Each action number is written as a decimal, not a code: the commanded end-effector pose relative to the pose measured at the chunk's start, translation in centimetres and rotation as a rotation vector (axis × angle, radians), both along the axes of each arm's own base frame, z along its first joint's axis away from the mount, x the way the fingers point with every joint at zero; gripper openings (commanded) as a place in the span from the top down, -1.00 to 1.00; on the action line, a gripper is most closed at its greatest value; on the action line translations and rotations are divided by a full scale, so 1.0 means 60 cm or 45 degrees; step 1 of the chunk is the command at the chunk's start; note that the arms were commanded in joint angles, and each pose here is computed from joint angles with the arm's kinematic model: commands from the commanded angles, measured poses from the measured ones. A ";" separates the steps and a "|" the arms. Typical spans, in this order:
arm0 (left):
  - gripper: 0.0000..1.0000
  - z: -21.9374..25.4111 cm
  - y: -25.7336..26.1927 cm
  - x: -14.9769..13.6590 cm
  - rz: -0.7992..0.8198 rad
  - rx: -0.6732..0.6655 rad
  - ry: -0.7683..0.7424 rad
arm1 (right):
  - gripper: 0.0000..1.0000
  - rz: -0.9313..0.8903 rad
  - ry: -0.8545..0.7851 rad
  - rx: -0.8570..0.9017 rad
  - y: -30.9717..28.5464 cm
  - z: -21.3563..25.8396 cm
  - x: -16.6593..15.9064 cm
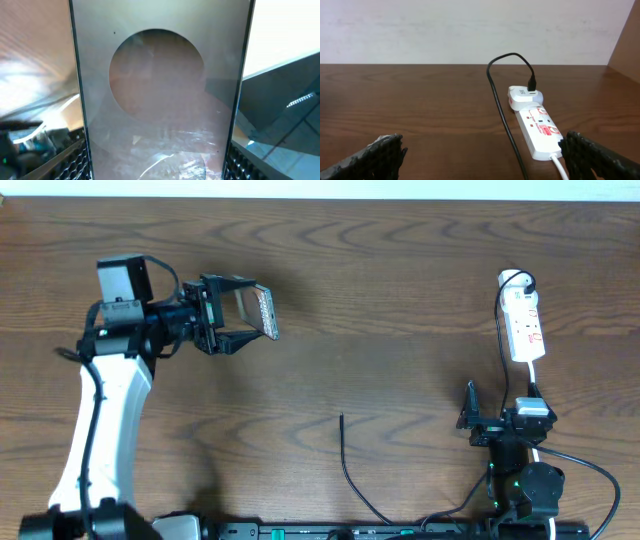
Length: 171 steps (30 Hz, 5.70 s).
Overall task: Plug charger to phone and switch on socket
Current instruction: 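Lift the phone with the left gripper and raise it upright, then move the right gripper to the phone and grasp its edge, then hold the phone with both grippers, then open the left gripper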
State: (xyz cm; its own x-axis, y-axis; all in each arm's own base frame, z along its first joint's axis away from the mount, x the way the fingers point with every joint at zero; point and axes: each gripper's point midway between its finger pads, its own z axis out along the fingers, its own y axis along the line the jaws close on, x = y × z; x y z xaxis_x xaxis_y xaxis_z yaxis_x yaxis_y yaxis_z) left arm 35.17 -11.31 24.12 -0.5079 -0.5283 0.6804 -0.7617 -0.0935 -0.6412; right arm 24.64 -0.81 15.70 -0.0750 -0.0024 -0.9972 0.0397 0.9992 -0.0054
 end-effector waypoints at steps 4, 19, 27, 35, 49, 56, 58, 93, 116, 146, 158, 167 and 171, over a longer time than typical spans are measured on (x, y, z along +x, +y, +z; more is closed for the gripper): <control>0.85 0.025 -0.012 -0.014 -0.082 -0.108 -0.017 | -0.99 -0.021 -0.003 0.017 -0.005 0.000 -0.001; 0.85 0.025 -0.012 -0.014 -0.082 -0.107 -0.017 | -0.99 -0.021 -0.003 0.017 -0.005 0.000 -0.001; 0.85 -0.012 0.004 0.009 -0.024 0.143 -0.141 | -0.99 -0.021 -0.003 0.017 -0.005 0.000 -0.001; 0.85 -0.138 0.046 -0.027 -0.003 0.776 0.032 | -0.99 -0.021 -0.003 0.017 -0.005 0.000 -0.001; 0.85 -0.199 0.067 -0.103 -0.126 1.254 0.217 | -0.99 -0.021 -0.003 0.017 -0.005 0.000 -0.001; 0.85 -0.200 0.064 -0.107 -0.140 1.255 0.221 | -0.98 -0.022 -0.004 0.017 -0.005 0.000 -0.001; 0.85 -0.200 0.064 -0.108 -0.142 1.256 0.225 | -0.98 0.032 -0.002 0.022 0.007 0.000 0.000; 0.85 -0.200 0.064 -0.108 -0.137 1.254 0.227 | -0.97 1.643 1.150 1.264 0.318 0.077 0.150; 0.85 -0.201 0.070 -0.105 0.333 1.072 0.574 | -0.86 1.353 1.516 1.051 0.564 -0.064 0.093; 0.85 -0.219 0.006 -0.128 0.316 0.851 0.793 | -0.47 1.362 1.368 0.876 0.657 -0.065 0.055; 0.85 -0.219 0.005 -0.130 0.348 0.831 0.832 | 0.00 1.277 1.367 0.901 0.658 -0.071 0.064; 0.85 -0.219 0.005 -0.130 0.353 0.829 0.834 | -0.02 1.251 1.372 0.922 0.662 -0.071 0.064; 0.85 -0.219 0.005 -0.130 0.353 0.830 0.834 | -0.07 1.241 1.365 0.911 0.671 -0.073 0.057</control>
